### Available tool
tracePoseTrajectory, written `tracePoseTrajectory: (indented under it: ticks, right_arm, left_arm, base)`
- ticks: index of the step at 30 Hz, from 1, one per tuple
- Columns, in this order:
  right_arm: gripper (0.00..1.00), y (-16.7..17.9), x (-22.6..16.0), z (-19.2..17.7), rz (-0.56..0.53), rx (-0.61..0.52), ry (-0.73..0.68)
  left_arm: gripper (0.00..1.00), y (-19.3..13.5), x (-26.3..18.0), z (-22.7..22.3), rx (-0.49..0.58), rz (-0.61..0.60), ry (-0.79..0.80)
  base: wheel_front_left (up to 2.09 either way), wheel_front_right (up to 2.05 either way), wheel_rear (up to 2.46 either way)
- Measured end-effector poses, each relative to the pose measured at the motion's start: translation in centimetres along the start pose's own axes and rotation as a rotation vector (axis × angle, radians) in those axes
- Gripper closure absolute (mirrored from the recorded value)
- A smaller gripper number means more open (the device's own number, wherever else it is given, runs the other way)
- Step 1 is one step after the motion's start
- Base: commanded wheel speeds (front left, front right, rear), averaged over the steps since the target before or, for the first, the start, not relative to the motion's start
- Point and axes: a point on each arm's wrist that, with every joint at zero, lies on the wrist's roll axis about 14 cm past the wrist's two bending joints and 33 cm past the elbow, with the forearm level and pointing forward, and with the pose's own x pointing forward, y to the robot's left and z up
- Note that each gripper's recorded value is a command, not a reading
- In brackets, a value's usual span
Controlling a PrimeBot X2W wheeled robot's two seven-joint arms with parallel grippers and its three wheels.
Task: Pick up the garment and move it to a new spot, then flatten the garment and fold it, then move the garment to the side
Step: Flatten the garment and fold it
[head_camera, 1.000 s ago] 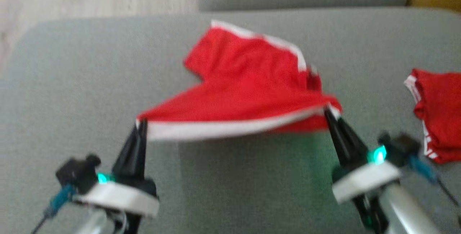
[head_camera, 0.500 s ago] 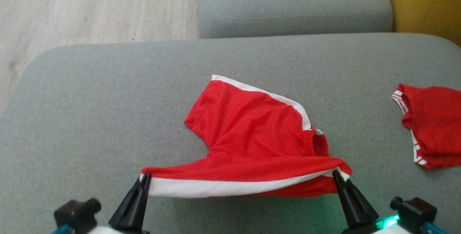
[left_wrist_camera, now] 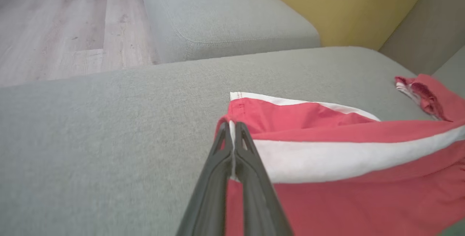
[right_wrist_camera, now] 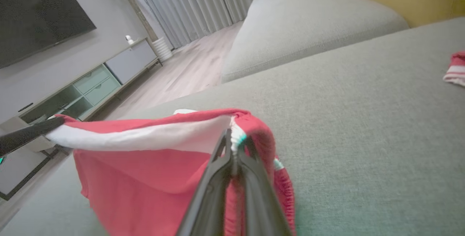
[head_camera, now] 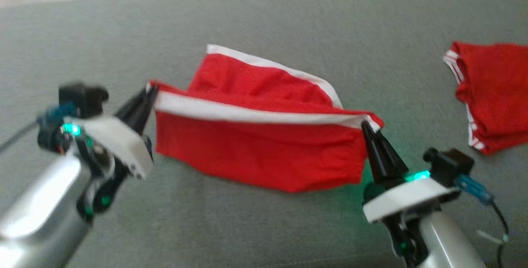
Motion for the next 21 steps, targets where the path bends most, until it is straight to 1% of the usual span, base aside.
tracePoseTrajectory:
  ticks: [5, 10, 16, 19, 20, 21]
  right_arm:
    - [1.0, -2.7, 1.5, -1.7, -0.071, 0.026, 0.048]
    - [1.0, -3.8, 2.7, -2.3, -0.091, 0.062, 0.047]
    - [1.0, -4.7, 3.3, -3.4, -0.107, 0.085, 0.074]
    - [1.0, -5.1, 3.6, -3.7, -0.113, 0.087, 0.083]
    - [0.59, -5.2, 3.7, -3.7, -0.113, 0.086, 0.083]
    - [0.07, -5.1, 3.8, -3.6, -0.111, 0.089, 0.082]
  left_arm:
    - [1.0, 1.2, 5.9, -0.4, 0.036, -0.025, 0.112]
    - [1.0, 1.7, 10.6, -1.3, 0.055, -0.048, 0.18]
    - [1.0, 1.8, 14.3, -3.0, 0.08, -0.068, 0.266]
    - [1.0, 1.8, 15.4, -3.4, 0.073, -0.068, 0.277]
    - [0.75, 1.7, 15.8, -3.2, 0.068, -0.069, 0.264]
    - [0.36, 1.5, 15.9, -2.8, 0.064, -0.072, 0.245]
  base:
    - [0.0, 0.0, 0.0]
    - [0.0, 0.0, 0.0]
    - [0.0, 0.0, 0.0]
    - [0.0, 0.0, 0.0]
    - [0.0, 0.0, 0.0]
    - [0.0, 0.0, 0.0]
